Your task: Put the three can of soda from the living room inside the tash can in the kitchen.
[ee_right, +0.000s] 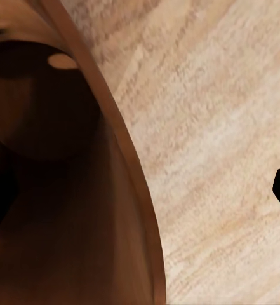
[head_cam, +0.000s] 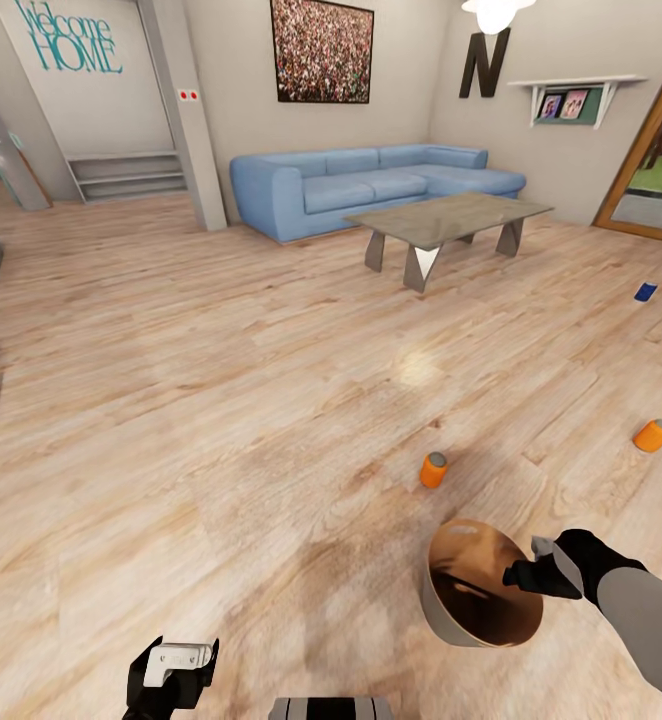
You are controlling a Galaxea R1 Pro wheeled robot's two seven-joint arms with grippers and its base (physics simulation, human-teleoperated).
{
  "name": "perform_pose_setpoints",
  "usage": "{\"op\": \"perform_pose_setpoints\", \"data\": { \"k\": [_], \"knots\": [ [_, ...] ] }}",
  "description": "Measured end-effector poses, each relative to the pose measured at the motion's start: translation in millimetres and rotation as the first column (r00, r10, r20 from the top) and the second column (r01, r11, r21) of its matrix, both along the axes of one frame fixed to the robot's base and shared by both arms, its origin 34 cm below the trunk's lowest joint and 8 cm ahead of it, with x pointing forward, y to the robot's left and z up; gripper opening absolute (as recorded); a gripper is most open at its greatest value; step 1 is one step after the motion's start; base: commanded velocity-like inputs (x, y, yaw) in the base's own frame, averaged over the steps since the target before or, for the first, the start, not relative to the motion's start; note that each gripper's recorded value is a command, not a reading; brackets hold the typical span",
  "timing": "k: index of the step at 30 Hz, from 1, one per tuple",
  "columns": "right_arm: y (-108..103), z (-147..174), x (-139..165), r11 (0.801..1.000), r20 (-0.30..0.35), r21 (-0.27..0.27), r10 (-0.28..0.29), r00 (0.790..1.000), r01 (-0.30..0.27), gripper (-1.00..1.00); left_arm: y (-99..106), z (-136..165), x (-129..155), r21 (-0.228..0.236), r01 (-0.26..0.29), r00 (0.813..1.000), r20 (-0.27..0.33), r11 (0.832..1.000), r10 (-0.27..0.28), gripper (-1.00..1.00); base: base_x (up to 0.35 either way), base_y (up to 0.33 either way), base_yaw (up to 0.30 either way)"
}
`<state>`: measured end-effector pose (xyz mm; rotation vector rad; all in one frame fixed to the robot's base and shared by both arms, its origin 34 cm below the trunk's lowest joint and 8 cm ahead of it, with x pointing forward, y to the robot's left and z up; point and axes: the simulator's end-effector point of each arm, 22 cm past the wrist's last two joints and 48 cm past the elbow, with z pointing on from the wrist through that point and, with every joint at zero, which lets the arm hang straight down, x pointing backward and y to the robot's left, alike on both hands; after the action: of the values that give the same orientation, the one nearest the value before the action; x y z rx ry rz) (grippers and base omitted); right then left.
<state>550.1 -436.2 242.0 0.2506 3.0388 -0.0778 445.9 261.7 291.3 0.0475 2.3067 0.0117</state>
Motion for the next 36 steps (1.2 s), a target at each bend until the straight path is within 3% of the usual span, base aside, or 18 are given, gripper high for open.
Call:
{"op": "perform_pose_setpoints", "data": {
  "k": [9,10,15,17,22,26,36],
  "knots": [
    [0.7,-3.2,-4.2,1.000,-0.006,0.000,0.003,1.000,-0.003,1.00,0.1,-0.7,-0.4,0.000,0.000,1.000,-0.002,1.000,0.000,1.00,0.000,0.000,0.000],
    [0.7,-3.8,-4.7,1.000,-0.005,0.000,0.004,1.000,-0.004,-1.00,0.0,-0.6,-0.4,0.000,0.000,1.000,-0.001,1.000,0.000,1.00,0.000,0.000,0.000],
    [0.2,-5.0,3.2,1.000,0.050,0.004,0.004,0.999,-0.004,-1.00,0.0,-0.6,-0.4,0.000,0.000,1.000,-0.001,1.000,0.000,1.00,0.000,0.000,0.000],
    [-4.9,-4.3,2.6,0.999,0.046,-0.022,0.032,0.998,-0.031,-1.00,0.0,-0.4,-0.3,0.000,0.000,1.000,0.000,1.000,0.000,1.00,0.000,0.000,0.000],
    [-5.8,-4.7,2.7,0.999,0.048,-0.027,0.038,0.998,-0.037,-1.00,0.0,-0.1,0.0,0.000,0.000,1.000,0.002,1.000,0.000,1.00,0.000,0.000,0.000],
    [-1.3,-1.1,4.3,1.000,0.055,-0.004,0.012,0.998,-0.012,-1.00,-0.1,3.2,0.3,0.001,-0.001,1.000,-0.003,1.000,0.001,1.00,0.000,0.000,0.000],
    [-1.1,21.7,11.9,1.000,0.062,-0.002,0.008,0.998,-0.008,-1.00,0.7,25.4,5.9,0.002,-0.002,1.000,-0.006,1.000,0.002,1.00,0.000,0.000,0.000]
  ]
}}
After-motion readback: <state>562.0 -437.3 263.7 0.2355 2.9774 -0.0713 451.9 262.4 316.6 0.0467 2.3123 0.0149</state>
